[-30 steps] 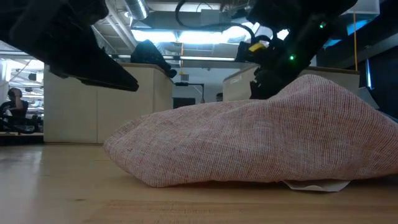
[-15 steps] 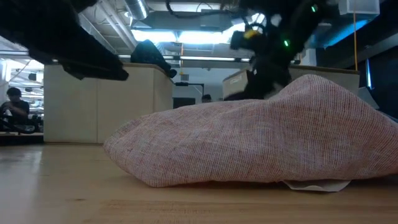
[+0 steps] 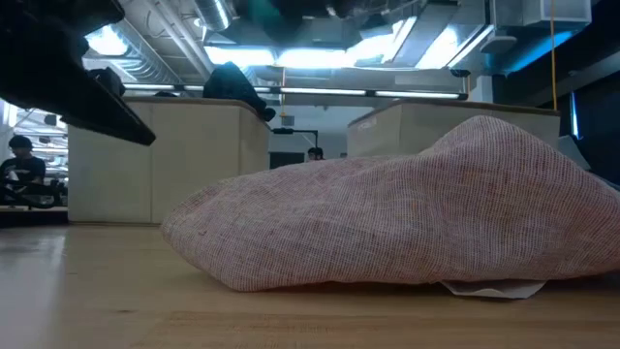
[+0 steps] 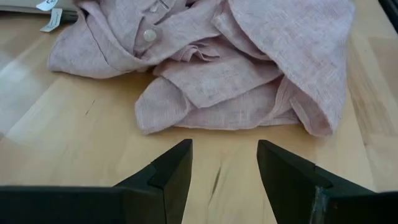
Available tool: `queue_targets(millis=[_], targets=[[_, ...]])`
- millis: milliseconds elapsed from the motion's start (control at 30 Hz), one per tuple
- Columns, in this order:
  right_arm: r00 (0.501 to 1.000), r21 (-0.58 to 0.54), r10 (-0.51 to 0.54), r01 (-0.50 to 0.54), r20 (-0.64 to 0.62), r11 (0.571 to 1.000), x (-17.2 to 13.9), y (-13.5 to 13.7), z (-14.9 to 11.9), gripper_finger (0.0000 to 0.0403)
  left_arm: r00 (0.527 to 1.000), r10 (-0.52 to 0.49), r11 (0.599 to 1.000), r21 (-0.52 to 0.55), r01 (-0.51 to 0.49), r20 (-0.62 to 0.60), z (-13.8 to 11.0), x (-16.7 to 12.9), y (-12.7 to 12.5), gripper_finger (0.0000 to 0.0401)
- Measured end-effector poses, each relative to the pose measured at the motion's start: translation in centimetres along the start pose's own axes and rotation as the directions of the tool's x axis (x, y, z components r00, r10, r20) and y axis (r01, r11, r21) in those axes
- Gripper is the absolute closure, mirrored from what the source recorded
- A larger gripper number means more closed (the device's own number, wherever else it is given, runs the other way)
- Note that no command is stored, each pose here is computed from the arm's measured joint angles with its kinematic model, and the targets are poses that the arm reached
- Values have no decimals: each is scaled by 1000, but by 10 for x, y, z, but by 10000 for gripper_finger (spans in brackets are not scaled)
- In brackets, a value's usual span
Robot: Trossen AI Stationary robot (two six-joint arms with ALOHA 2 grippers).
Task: Sort clothes
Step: Put the dark blue sock into the left brown laundry organizer
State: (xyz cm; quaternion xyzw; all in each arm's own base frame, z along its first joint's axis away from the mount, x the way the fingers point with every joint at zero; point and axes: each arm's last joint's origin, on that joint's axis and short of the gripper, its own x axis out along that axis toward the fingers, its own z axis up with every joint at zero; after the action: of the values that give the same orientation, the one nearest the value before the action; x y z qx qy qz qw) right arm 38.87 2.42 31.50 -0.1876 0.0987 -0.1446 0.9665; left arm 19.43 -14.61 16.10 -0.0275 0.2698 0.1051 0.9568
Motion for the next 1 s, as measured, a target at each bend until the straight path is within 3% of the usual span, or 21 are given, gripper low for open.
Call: queue_targets(millis=[133,233,500,767,867,1000], targets=[[966,35,-24,16,257,999,26,-21,-2,376,1000,2,1000,2,-2,0,0,0,0,229],[933,52,-36,19,359,998,53,-37,-11,365,1000,2,1000,21,-2,0,0,0,0,229],[972,60,-99,88,214,994,137,-79,-10,362,1000,8,999,44,-7,-8,-1,0,1,229],[990,148,-123,111,72,983,187,-112,-23,359,999,23,999,27,-22,-28,-3,0,3,229],[991,174,-124,115,42,978,192,-116,-30,338,999,23,1000,9,-23,-28,-3,0,3,229],[991,175,-126,119,31,977,192,-115,-30,275,999,23,1000,2,-23,-28,-3,0,3,229]])
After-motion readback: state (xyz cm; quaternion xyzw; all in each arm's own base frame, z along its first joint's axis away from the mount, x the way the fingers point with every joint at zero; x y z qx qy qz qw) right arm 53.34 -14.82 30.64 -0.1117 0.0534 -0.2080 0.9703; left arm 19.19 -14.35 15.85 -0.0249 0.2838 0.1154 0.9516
